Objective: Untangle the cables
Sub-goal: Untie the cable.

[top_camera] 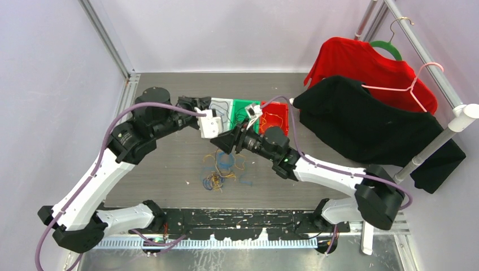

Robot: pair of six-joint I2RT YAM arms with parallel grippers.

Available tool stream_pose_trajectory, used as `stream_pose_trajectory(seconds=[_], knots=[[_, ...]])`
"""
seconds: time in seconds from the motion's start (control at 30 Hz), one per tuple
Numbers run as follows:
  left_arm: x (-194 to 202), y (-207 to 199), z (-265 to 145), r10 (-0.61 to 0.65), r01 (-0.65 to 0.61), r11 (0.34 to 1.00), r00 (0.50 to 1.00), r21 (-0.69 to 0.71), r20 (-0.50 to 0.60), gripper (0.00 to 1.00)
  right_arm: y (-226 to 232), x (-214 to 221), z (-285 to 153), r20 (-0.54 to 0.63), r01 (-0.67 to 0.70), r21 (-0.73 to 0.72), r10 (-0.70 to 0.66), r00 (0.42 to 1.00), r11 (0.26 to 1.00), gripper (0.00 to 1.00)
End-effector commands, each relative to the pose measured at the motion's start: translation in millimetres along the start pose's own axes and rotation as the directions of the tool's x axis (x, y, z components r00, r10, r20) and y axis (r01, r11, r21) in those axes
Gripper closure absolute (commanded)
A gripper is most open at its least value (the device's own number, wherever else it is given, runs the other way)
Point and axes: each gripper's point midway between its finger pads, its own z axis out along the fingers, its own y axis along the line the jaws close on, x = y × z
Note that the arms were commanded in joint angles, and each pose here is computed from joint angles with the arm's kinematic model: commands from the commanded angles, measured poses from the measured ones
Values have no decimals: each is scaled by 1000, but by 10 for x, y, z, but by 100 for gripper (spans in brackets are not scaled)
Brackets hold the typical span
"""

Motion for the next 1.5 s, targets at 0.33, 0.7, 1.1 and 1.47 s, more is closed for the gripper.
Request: stream_pose_trajectory(seconds=[0.33, 0.7, 1.1, 1.47], knots=[[-1061, 1967, -878, 101, 130, 767, 943, -628, 318, 97, -39, 361, 475, 22, -127, -54, 129, 991, 990, 52], [-1669, 2838, -1741, 316, 144, 534, 880, -833, 355, 98, -478, 1121, 350, -100, -74, 119, 86, 991, 990, 48], [-2135, 3152, -2435, 522, 118, 366, 795, -923, 309, 100, -675, 1656, 266, -197, -35, 227, 81, 977, 973, 45], [-2480, 3216, -3163, 726, 132, 12, 681, -991, 99, 100, -1177, 1952, -57, -272, 72, 508, 81, 959, 858, 44]])
